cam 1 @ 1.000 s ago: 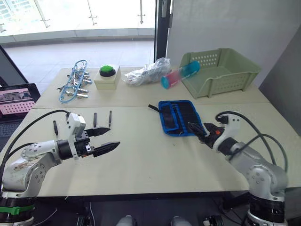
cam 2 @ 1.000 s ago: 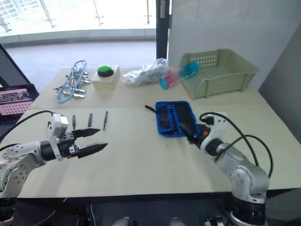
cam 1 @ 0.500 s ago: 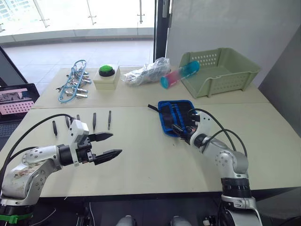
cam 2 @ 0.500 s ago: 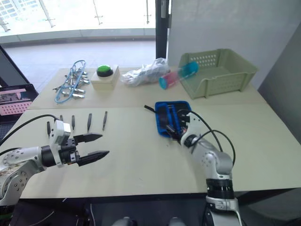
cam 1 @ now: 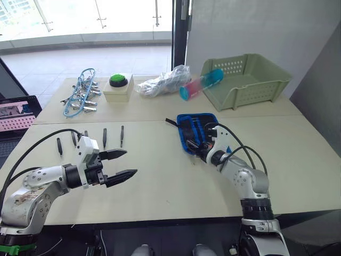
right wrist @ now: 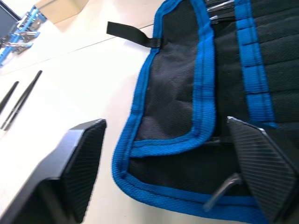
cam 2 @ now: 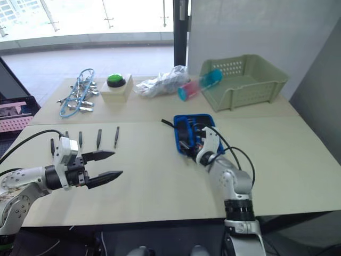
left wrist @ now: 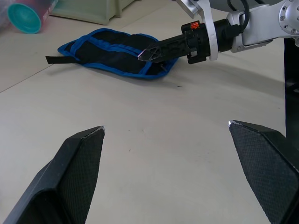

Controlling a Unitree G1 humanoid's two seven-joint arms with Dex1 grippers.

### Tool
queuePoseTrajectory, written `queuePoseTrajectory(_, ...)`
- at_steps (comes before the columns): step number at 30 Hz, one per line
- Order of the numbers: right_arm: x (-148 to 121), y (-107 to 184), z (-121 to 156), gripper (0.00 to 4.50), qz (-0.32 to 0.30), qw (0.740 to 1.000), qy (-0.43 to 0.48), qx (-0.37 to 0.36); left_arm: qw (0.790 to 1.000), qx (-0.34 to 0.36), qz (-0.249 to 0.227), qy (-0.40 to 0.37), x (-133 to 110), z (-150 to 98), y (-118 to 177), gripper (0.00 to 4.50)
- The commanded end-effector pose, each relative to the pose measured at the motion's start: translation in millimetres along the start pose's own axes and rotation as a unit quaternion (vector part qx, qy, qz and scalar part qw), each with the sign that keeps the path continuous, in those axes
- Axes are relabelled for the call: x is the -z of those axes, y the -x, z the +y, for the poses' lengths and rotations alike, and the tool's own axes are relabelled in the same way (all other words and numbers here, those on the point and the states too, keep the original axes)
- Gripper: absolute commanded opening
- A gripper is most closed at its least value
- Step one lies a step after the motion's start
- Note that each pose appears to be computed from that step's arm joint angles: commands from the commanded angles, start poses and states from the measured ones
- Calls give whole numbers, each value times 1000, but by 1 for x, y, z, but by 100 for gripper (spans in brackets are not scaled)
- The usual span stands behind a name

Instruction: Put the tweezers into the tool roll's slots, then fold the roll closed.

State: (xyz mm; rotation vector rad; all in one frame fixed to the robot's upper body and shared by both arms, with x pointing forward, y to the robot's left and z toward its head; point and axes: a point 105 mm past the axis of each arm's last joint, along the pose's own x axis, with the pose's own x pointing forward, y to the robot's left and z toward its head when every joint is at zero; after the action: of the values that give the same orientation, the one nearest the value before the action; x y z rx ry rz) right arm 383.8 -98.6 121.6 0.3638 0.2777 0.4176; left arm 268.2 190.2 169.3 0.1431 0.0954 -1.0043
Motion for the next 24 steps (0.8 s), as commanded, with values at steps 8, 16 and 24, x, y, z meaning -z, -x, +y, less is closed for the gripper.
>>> queuePoseTrajectory(8,-23,7,-11,54,-45,999,-16,11,999,-31,3,-10,4,10,9,450)
queuePoseTrajectory(16,-26,9,-5,5,-48,998,-29,-10,999,-48,10,3,10,18,8,450)
queuePoseTrajectory(24,-27,8,-16,28,-54,998,-32,17,999,-42,8,2,10,17,5,450)
